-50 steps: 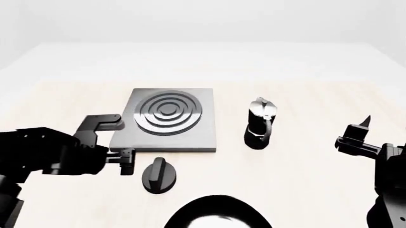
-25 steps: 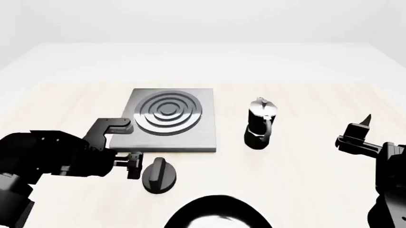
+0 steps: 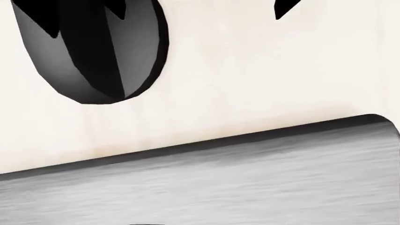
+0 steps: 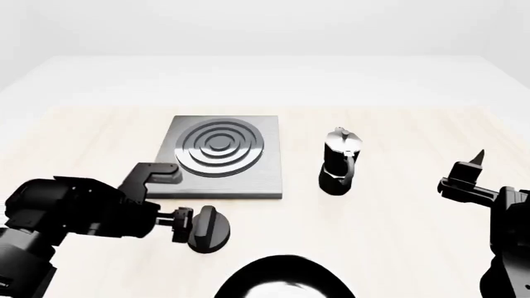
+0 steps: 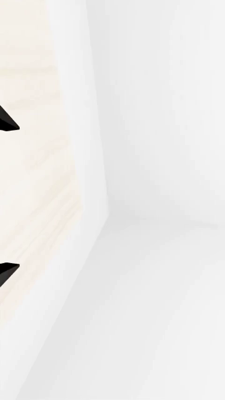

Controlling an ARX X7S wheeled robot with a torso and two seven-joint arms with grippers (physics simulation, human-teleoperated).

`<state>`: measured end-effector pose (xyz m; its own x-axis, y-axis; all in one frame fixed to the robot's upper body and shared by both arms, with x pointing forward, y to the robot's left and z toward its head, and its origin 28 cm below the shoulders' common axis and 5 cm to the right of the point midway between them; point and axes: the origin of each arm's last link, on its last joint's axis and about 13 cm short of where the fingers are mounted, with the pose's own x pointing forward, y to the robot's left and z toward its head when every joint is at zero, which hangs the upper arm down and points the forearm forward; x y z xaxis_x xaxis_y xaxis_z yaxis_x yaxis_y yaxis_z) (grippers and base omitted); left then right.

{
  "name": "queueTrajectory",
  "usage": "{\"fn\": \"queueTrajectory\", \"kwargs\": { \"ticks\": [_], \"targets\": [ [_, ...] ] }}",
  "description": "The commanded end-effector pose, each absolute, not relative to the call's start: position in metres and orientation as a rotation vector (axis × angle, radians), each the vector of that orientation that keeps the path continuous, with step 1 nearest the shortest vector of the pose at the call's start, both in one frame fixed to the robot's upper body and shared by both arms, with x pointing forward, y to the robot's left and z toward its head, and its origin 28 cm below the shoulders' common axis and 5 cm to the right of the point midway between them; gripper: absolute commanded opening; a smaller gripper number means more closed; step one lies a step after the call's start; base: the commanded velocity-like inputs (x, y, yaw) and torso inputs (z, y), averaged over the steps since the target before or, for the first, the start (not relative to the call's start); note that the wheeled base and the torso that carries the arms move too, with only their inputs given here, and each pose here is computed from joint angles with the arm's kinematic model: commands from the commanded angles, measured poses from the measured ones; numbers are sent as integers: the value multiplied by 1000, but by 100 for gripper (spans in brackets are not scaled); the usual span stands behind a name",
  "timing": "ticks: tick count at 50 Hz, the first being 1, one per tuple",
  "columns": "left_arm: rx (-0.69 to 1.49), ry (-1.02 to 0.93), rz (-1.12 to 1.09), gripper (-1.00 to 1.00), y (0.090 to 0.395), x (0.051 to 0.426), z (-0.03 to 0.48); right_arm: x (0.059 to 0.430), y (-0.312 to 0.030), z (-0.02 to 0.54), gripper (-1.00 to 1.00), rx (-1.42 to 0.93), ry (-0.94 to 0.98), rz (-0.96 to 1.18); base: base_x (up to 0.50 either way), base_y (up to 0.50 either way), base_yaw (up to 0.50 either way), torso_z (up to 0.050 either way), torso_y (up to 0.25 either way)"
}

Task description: Turn on the stove and put the frying pan on it.

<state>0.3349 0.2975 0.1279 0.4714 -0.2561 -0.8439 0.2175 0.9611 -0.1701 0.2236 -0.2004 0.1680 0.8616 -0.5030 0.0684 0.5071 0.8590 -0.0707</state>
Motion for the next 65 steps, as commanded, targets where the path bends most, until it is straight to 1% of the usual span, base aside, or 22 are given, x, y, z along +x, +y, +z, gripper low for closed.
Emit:
{"fn": "queueTrajectory", "kwargs": {
  "ticks": [1,26,39,46,55,56,59,65],
  "targets": [
    [-29,1060,-313,100,294,336,121,224,-201,169,100,-86,-49,-531,0,0,0,0,0],
    [-19,1072,-368,100,288,334,114,223,-201,170,100,-81,-54,-531,0,0,0,0,0],
    [50,1050,-510,100,276,323,123,225,-200,168,100,-79,-49,-523,0,0,0,0,0],
    [61,1028,-536,100,272,321,127,224,-200,168,100,-80,-50,-522,0,0,0,0,0],
    [18,948,-436,100,273,337,133,224,-200,170,100,-81,-53,-521,0,0,0,0,0],
    [-11,927,-367,100,274,343,134,224,-200,170,100,-80,-53,-521,0,0,0,0,0],
    [-25,899,-319,100,274,353,135,223,-200,170,100,-82,-55,-522,0,0,0,0,0],
    [-25,876,-278,100,269,365,134,222,-200,170,100,-78,-57,-522,0,0,0,0,0]
  ]
}}
